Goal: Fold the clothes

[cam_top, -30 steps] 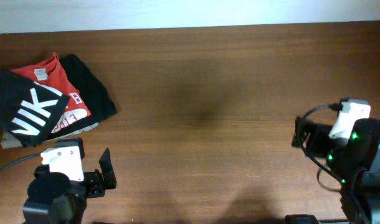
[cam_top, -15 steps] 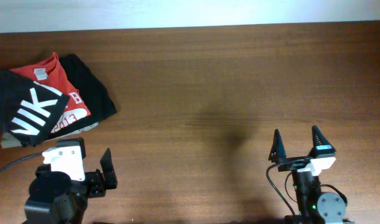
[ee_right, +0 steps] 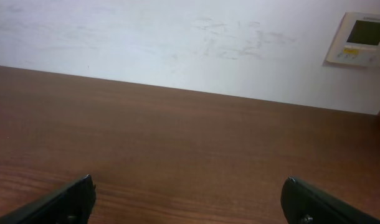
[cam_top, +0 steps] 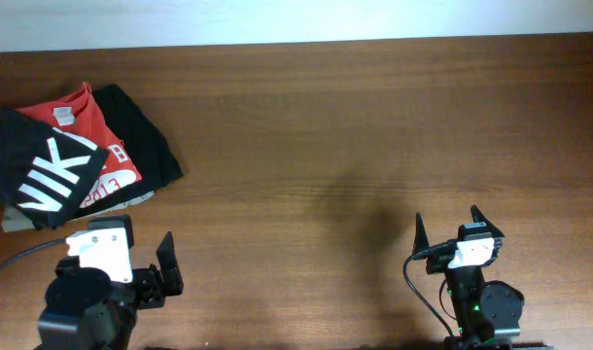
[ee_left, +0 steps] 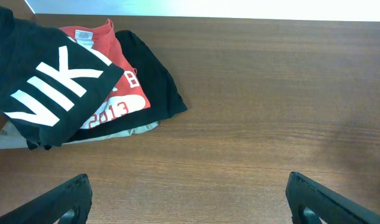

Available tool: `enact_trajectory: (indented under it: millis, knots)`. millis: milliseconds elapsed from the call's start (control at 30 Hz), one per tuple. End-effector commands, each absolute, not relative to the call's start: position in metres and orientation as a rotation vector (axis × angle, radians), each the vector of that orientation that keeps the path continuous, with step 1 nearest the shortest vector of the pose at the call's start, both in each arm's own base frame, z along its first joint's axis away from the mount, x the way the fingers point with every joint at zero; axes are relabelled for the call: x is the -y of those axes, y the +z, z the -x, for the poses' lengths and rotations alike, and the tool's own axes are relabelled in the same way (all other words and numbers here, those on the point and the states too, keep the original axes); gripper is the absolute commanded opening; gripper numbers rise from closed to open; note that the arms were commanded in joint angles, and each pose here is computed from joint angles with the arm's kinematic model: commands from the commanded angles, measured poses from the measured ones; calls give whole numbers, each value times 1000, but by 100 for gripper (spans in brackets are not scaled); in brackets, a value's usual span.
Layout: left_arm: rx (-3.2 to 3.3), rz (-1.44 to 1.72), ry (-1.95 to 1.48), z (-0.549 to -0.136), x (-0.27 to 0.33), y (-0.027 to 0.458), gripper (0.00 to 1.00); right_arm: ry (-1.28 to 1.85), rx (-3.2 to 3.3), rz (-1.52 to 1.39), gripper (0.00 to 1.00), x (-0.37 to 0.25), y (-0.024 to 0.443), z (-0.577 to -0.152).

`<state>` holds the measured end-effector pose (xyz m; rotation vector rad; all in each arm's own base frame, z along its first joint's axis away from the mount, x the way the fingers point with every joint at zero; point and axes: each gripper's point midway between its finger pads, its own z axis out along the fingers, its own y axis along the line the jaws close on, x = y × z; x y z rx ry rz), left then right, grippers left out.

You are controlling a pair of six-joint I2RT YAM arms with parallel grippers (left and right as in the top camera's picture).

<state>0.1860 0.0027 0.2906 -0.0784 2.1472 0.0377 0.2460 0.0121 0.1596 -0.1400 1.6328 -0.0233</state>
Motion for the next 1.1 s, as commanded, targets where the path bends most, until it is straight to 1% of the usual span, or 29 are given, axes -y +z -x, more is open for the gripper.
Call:
enact_trajectory:
  millis: [0, 67, 133, 167, 233, 333, 367, 500, 600, 633, 667, 700, 1067]
  knots:
    - [-2140, 89, 35, -185, -3, 292, 99, -22, -1639, 146, 99, -13, 157, -246]
    - [-2141, 88, 35, -185, -3, 291, 99, -22, -1639, 146, 99, -13, 157, -246]
    - [-2169, 88, 90, -185, -10, 279, 99, -22, -1639, 146, 99, -13, 157, -246]
    - [-2200, 72, 69, -183, -6, 262, 99, -22, -1639, 146, 99, -13, 157, -246]
    - [-2127, 49, -6, -195, 6, 221, 99, -22, -1639, 146, 99, -13, 157, -246]
    - [-1897, 60, -62, -222, 12, 183, 99, -22, -1639, 146, 99, -13, 157, -246]
    - [-1834, 55, -86, -228, 15, 179, 99, -22, -1639, 146, 99, -13, 157, -246]
    - [-1568, 25, -106, -244, 21, 187, 99, -22, -1639, 146, 99, -13, 157, -246]
    - [-1513, -194, -23, -244, 35, 187, 99, -22, -1639, 146, 99, -13, 157, -246]
    - [-1531, -209, -15, -244, 34, 182, 99, -22, -1639, 146, 99, -13, 157, -246]
    - [-1601, -225, -26, -244, 34, 164, 99, -22, -1639, 146, 99, -13, 157, -246]
    - [-1626, -227, -36, -243, 34, 158, 99, -22, -1639, 146, 99, -13, 157, -246]
    - [-1626, -225, -33, -244, 33, 158, 99, -22, -1639, 146, 99, -13, 157, -246]
